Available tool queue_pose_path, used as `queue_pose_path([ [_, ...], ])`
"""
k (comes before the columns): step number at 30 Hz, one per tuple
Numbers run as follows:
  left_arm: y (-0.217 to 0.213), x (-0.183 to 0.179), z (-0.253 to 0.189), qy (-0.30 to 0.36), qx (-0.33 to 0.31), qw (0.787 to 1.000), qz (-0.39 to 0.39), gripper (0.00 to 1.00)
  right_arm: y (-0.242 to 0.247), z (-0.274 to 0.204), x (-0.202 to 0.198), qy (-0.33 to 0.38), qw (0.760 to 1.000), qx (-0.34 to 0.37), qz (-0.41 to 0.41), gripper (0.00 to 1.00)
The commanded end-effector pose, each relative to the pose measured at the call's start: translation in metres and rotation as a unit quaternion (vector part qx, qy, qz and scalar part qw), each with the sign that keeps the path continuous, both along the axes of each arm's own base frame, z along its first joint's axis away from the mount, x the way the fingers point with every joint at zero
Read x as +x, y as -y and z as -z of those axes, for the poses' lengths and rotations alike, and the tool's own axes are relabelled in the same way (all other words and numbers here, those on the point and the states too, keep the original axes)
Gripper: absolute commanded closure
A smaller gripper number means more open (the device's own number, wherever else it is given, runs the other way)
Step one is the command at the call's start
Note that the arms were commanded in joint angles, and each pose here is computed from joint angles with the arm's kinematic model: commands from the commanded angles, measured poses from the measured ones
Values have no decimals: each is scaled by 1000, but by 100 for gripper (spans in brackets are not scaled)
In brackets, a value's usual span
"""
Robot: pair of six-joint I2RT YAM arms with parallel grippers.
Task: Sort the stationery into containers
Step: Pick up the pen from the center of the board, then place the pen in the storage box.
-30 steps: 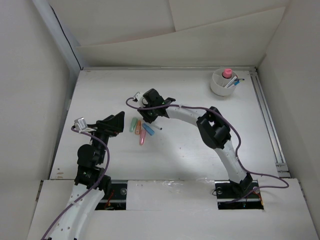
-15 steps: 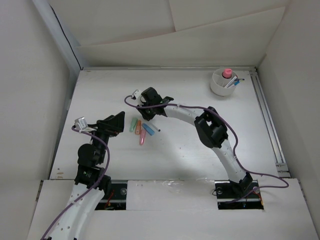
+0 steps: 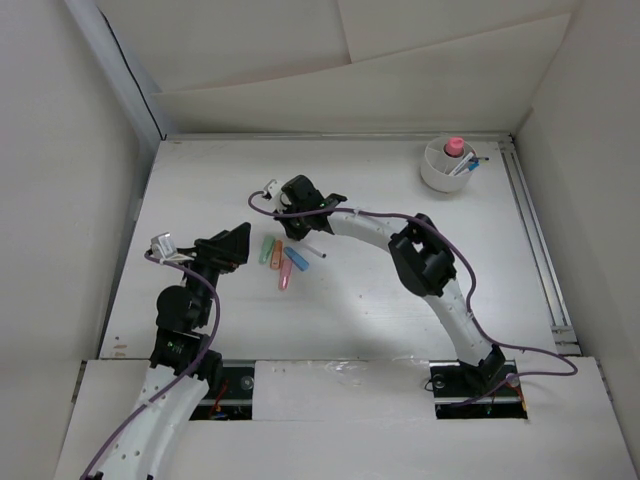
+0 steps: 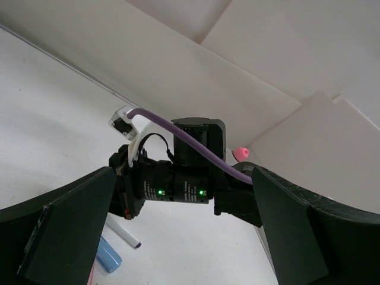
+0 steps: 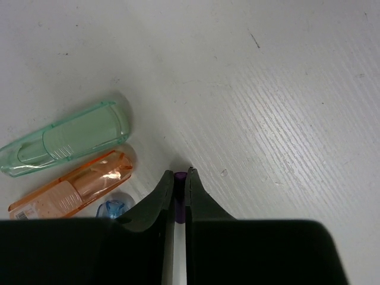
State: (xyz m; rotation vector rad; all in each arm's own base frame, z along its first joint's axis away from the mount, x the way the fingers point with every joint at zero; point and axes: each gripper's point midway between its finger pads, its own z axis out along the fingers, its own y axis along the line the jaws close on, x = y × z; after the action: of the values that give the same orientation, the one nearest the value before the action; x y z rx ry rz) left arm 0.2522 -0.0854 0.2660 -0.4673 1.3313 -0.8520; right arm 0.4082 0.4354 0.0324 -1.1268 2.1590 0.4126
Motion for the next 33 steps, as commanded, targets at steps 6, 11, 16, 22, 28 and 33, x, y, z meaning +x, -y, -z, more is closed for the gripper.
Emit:
queue_pose_path([
  [6,1,-2,-13,23,-7,1000,5,0,16,-33,12,24,999,10,22,100],
  [11,3,-2,-13,23,-6,1000,9,0,40,-80,34,50,996,49,50,100],
  [16,3,-2,-9,18,-5,1000,10,0,74,-124,59,78,987,106,86,100],
  [22,5,0,-7,14,-3,1000,14,0,143,-202,88,164,952,180,186,100],
  [28,7,1,-9,19,-3,1000,18,0,244,-283,97,287,875,241,306,100],
  [33,12,2,-4,14,-4,999,29,0,325,-336,93,392,785,272,396,100],
])
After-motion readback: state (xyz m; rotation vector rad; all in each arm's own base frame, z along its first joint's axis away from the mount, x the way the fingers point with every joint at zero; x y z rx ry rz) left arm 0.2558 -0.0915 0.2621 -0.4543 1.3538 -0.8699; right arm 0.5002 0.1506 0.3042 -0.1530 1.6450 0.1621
